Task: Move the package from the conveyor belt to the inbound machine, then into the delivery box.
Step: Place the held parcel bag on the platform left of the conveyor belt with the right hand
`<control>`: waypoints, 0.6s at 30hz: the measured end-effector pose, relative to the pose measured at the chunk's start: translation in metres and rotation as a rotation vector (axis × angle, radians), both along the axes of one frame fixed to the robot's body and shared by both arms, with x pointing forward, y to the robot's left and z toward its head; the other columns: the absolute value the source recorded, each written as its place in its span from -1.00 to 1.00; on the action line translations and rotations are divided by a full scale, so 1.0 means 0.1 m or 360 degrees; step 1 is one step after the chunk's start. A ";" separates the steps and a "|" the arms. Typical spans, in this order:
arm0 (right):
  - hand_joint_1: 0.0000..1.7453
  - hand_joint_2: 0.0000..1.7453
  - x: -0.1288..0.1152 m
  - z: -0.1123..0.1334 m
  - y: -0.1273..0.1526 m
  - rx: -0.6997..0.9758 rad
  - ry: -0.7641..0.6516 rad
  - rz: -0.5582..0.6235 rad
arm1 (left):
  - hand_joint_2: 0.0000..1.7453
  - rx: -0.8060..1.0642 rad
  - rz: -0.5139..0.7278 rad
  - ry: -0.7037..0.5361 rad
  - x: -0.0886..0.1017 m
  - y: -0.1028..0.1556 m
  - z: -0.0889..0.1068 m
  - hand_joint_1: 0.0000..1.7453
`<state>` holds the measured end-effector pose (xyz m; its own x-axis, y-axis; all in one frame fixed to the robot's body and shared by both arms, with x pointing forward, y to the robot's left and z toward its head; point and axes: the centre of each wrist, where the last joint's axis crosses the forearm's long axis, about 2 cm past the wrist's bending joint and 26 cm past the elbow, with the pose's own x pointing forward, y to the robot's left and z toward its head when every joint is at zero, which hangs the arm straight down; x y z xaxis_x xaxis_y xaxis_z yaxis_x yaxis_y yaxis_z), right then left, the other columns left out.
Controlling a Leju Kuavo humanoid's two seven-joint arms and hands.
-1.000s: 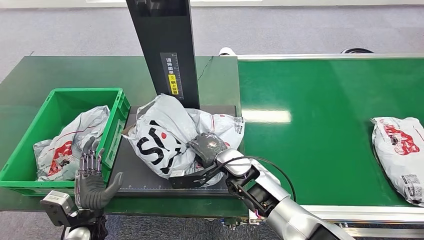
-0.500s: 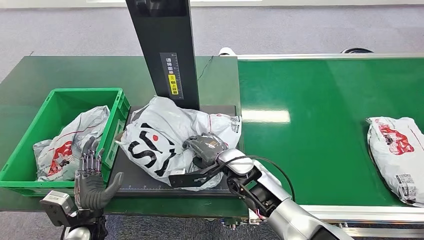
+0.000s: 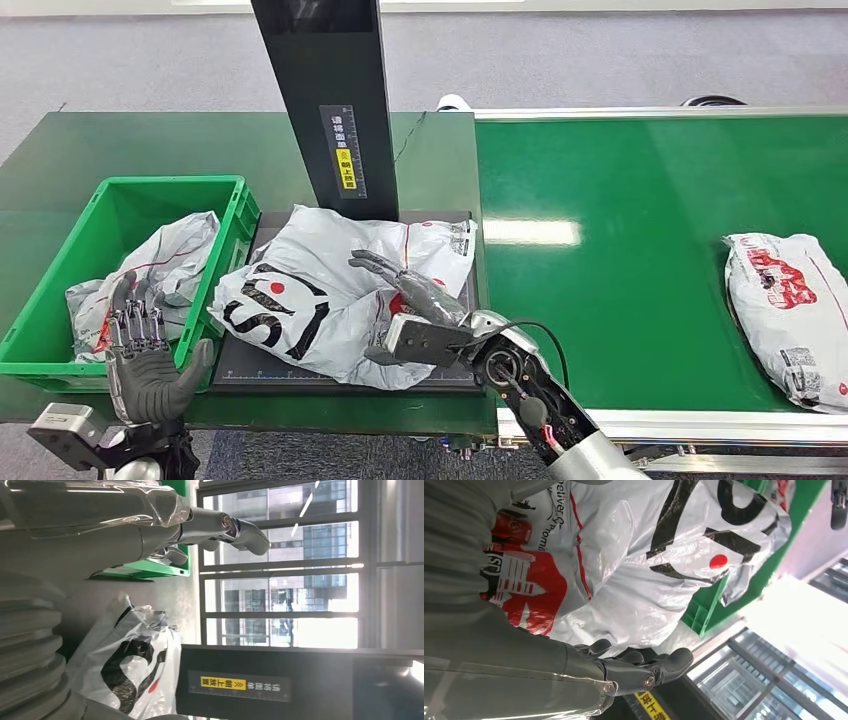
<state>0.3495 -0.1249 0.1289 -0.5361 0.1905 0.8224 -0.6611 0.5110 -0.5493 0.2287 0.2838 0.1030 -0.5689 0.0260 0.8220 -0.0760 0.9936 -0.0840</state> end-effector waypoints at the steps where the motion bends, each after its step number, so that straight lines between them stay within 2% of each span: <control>1: -1.00 1.00 0.00 0.00 -0.01 0.0020 0.0007 -0.0006 | 1.00 0.0000 0.0003 -0.0003 0.00 0.00 0.01 -1.00; 15: -1.00 1.00 0.00 0.02 -0.10 0.0143 0.0015 -0.0068 | 1.00 0.0001 0.0080 -0.0055 -0.01 0.00 0.07 -1.00; 18: -1.00 1.00 -0.01 0.03 -0.11 0.0247 0.0031 -0.0085 | 1.00 0.0002 0.0112 -0.0089 -0.01 0.01 0.11 -1.00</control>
